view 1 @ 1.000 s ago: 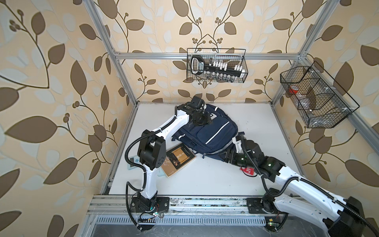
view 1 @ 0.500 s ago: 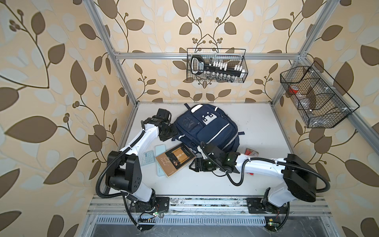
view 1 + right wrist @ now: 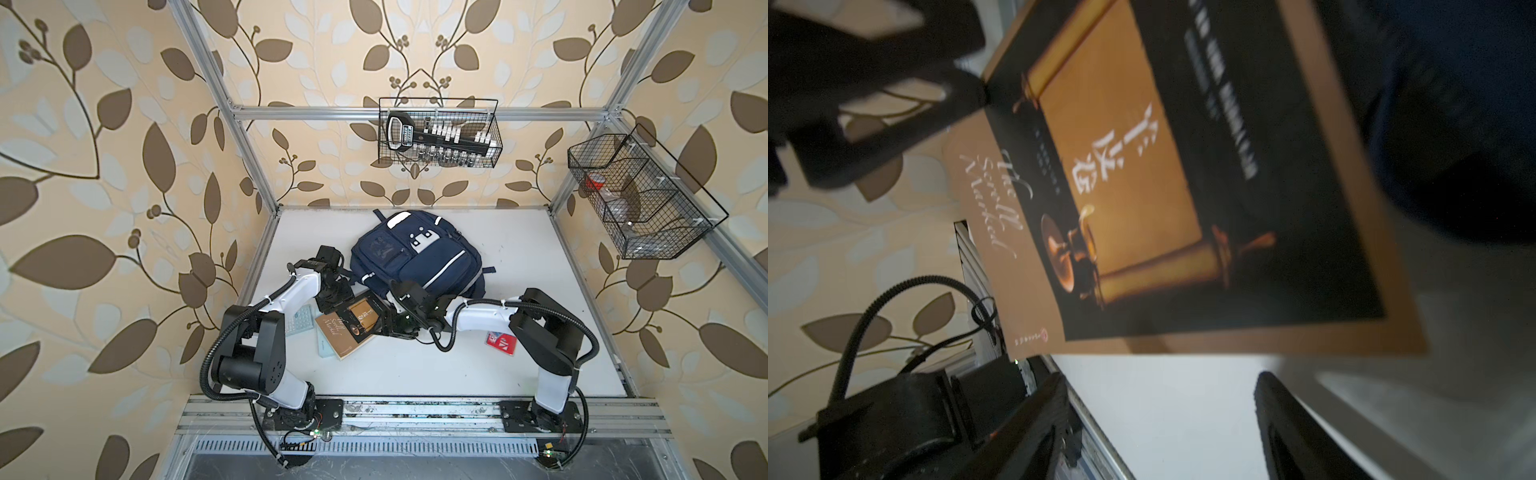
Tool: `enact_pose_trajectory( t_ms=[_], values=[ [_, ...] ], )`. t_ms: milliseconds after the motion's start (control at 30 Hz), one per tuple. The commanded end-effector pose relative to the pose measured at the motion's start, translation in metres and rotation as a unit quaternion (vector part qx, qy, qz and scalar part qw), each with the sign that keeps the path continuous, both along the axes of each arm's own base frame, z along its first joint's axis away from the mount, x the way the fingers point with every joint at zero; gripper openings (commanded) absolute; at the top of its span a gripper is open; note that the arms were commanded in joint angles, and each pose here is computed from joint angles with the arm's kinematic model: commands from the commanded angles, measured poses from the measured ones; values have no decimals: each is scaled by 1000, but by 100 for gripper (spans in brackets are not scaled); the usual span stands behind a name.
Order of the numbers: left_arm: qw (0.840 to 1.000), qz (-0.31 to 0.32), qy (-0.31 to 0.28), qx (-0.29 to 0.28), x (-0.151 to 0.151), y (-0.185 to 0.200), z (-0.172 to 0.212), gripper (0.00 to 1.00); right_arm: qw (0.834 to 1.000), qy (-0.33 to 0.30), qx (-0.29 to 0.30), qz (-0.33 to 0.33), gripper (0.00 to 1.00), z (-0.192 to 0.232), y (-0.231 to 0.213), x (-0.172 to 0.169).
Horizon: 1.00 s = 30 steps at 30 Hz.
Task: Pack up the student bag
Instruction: 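Release the backpack and move both grippers to the brown book, then grasp the brown book's edges with both grippers and tilt it upright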
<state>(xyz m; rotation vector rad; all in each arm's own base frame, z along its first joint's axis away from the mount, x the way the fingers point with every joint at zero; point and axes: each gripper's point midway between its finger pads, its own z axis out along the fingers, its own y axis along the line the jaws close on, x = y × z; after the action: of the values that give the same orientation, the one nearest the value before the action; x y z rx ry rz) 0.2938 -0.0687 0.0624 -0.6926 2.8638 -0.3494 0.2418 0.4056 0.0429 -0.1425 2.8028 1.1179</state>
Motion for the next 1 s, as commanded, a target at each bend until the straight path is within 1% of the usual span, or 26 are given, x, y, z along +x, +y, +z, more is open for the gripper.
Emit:
enact_pose_trajectory(
  t_ms=[0, 133, 300, 400, 467, 533, 667, 767, 833, 967],
  values=[
    [1000, 12, 6, 28, -22, 13, 0, 57, 1000, 1, 2, 14, 71, 0, 12, 12],
    [999, 23, 22, 22, -46, 15, -11, 56, 1000, -14, -7, 21, 71, 3, 24, 36],
    [999, 35, 19, 0, -68, 12, -9, 55, 999, -31, 4, 15, 70, 14, 40, 68],
    [999, 40, 13, -21, -73, 6, -1, 56, 999, -41, 9, 16, 70, 21, 48, 81],
    [999, 44, -4, -18, -66, 8, 10, 57, 999, -44, 8, 19, 70, 25, 47, 81],
    [999, 48, -20, -7, -55, 11, 24, 60, 999, -45, 4, 19, 70, 31, 41, 76],
    [997, 58, -40, 29, -26, 24, 45, 64, 999, -35, 6, 7, 71, 39, 24, 50],
    [996, 78, -39, 22, -11, 31, 42, 62, 1000, -14, 16, 6, 72, 38, 25, 20],
    [996, 86, -26, 16, -7, 36, 35, 63, 1000, -1, 19, 7, 71, 35, 31, 6],
    [995, 97, -2, 5, -9, 45, 24, 66, 999, 31, 44, 8, 67, 21, 46, -7]
  ],
)
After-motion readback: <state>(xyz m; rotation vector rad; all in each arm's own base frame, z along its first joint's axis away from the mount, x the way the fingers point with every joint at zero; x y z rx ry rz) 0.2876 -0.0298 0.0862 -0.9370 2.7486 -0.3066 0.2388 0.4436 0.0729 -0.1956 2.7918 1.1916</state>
